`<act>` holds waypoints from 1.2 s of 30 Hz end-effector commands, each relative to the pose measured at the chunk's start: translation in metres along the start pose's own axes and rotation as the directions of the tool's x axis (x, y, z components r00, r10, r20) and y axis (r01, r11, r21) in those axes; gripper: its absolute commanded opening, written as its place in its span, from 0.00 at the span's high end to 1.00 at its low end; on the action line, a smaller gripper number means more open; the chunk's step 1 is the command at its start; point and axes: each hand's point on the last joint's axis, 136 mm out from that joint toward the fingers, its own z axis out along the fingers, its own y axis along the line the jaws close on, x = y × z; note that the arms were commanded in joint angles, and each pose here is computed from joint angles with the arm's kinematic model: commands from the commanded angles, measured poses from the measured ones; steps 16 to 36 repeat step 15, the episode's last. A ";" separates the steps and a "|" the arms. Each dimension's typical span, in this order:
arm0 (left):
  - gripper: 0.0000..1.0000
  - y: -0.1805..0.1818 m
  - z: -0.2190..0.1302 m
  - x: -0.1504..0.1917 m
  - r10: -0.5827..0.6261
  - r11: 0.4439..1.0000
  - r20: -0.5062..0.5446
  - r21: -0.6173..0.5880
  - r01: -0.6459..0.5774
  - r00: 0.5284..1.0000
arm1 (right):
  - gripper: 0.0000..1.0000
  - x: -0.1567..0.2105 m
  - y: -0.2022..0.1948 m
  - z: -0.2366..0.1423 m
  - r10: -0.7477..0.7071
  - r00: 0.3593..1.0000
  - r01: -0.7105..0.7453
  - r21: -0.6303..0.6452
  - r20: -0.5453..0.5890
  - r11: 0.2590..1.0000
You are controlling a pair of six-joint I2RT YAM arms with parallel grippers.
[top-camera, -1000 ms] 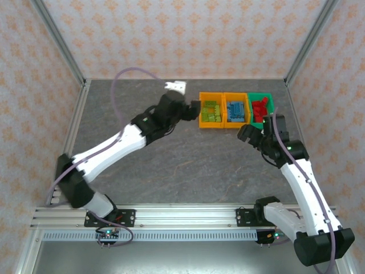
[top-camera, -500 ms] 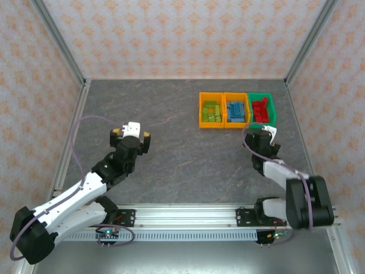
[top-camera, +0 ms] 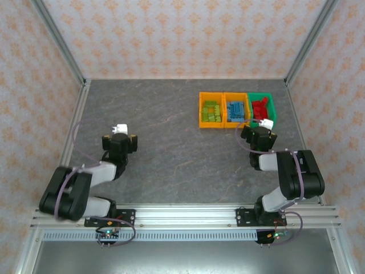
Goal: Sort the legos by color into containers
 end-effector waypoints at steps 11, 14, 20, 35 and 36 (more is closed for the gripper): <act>0.00 0.001 0.025 -0.039 -0.132 0.988 0.095 0.090 0.123 0.987 | 0.01 -0.019 0.007 0.002 0.001 0.999 0.001 -0.032 0.042 0.999; 0.00 0.001 0.025 -0.039 -0.132 0.988 0.095 0.090 0.123 0.987 | 0.01 -0.020 0.007 0.000 0.004 0.998 -0.002 -0.035 0.055 0.999; 0.00 0.001 0.025 -0.039 -0.132 0.988 0.095 0.090 0.123 0.987 | 0.01 -0.020 0.007 0.000 0.005 0.998 -0.003 -0.035 0.056 0.999; 0.00 0.001 0.025 -0.039 -0.132 0.988 0.095 0.090 0.123 0.987 | 0.01 -0.020 0.007 0.000 0.005 0.998 -0.003 -0.035 0.056 0.999; 0.00 0.001 0.025 -0.039 -0.132 0.988 0.095 0.090 0.123 0.987 | 0.01 -0.020 0.007 0.000 0.005 0.998 -0.003 -0.035 0.056 0.999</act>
